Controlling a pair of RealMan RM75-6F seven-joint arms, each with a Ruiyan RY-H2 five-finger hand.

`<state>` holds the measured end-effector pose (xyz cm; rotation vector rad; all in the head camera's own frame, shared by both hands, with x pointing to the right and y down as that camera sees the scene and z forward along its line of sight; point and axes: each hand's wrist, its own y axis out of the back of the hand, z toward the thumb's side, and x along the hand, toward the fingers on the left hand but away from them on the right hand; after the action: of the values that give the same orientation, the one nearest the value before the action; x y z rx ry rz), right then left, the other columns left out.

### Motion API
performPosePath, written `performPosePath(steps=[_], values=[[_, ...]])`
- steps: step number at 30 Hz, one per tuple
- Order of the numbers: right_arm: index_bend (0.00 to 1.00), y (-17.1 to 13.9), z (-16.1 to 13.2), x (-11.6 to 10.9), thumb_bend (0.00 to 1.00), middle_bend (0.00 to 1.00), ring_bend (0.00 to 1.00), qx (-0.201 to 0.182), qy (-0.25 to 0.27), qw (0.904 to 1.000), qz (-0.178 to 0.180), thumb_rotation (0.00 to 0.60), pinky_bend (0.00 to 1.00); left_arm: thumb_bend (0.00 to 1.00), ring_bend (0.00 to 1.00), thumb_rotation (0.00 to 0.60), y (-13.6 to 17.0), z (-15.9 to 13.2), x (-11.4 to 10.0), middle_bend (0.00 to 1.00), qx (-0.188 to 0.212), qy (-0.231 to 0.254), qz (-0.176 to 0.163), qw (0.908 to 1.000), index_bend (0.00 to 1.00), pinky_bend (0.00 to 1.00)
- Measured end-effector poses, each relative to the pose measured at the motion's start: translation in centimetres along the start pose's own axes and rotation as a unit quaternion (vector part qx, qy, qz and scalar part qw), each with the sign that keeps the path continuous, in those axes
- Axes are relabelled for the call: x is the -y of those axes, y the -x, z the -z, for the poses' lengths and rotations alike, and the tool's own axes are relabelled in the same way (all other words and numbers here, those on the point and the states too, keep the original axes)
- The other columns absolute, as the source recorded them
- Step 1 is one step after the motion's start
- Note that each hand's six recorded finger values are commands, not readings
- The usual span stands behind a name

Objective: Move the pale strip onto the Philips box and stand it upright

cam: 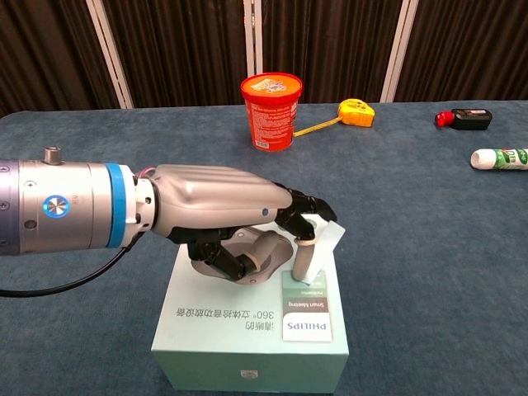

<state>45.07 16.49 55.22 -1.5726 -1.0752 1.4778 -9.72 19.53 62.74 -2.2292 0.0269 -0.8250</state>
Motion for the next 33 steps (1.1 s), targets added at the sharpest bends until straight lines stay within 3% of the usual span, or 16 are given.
performPosePath(steps=[6,17,26,33], values=[[0.00,0.0,0.1,0.0,0.00,0.00,0.00,0.001,0.000,1.0000,0.000,0.600,0.00,0.96,0.00,0.600,0.1,-0.3,-0.5,0.00,0.005,0.002,-0.007,1.0000,0.38,0.00],[0.00,0.0,0.2,-0.2,0.00,0.00,0.00,0.002,0.001,1.0000,0.001,0.600,0.00,0.96,0.00,0.600,0.0,0.0,0.6,0.00,-0.001,0.000,0.009,1.0000,0.38,0.00],[0.00,0.0,0.2,-0.1,0.00,0.00,0.00,0.002,0.002,1.0000,0.000,0.600,0.00,0.96,0.00,0.600,0.2,0.2,-0.8,0.00,-0.005,0.006,-0.016,0.9998,0.38,0.00],[0.00,-0.1,0.1,-0.1,0.00,0.00,0.00,0.001,0.002,1.0000,0.000,0.600,0.00,0.96,0.00,0.600,0.4,0.7,0.4,0.00,-0.013,0.006,0.003,0.9999,0.38,0.00]])
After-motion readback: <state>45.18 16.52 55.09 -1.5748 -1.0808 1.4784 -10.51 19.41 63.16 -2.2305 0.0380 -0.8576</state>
